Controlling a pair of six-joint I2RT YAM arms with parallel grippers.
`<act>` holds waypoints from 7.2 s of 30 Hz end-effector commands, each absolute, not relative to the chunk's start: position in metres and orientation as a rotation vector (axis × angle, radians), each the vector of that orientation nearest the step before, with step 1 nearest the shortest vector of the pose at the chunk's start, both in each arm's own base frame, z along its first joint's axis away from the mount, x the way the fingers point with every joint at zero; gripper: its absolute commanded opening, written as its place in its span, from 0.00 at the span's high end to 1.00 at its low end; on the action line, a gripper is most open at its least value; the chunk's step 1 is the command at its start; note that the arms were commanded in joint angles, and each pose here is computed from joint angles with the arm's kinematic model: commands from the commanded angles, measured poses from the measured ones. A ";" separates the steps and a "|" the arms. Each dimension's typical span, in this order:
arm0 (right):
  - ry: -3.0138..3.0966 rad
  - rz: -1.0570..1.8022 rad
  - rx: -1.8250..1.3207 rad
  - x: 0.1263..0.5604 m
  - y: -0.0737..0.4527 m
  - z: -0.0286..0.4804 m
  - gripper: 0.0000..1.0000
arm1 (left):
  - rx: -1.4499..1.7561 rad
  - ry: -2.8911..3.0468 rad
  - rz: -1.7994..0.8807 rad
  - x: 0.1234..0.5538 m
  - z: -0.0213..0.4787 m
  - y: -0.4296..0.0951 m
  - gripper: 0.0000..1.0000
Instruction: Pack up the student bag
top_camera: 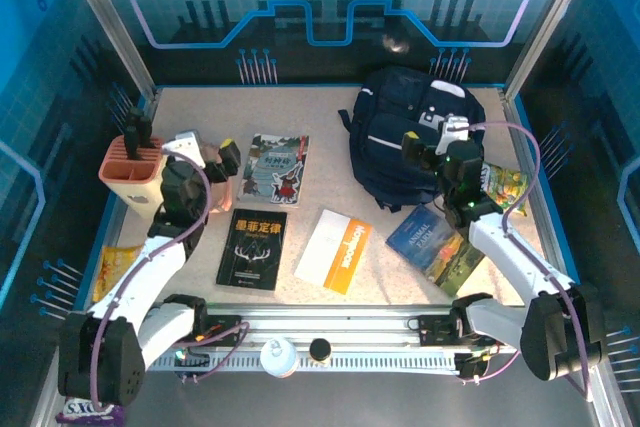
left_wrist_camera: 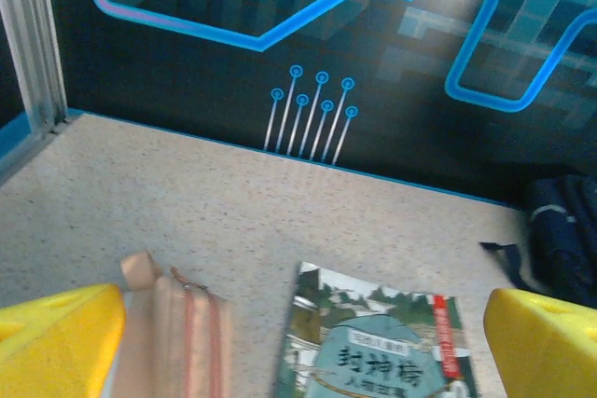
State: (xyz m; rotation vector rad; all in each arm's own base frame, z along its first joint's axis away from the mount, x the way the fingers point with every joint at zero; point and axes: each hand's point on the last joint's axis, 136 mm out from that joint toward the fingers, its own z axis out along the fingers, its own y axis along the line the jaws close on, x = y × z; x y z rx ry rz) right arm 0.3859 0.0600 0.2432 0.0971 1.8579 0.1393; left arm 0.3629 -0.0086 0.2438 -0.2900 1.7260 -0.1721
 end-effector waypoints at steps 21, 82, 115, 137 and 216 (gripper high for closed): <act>2.559 0.292 0.346 0.477 0.077 0.093 0.00 | -0.270 2.103 -0.716 0.365 0.209 -0.122 0.01; 2.421 0.658 0.811 0.390 0.052 0.092 0.27 | -0.812 2.464 -0.613 0.434 0.059 -0.183 0.70; 2.257 0.961 0.614 0.405 0.093 0.174 0.97 | -0.439 2.514 -0.686 0.502 0.090 -0.206 0.59; 2.248 0.910 0.805 0.389 0.130 0.183 0.97 | -0.142 2.350 -0.574 0.388 0.192 -0.222 0.32; 2.284 1.056 0.929 0.393 0.147 0.232 1.00 | 0.014 2.321 -0.618 0.372 0.144 -0.281 1.00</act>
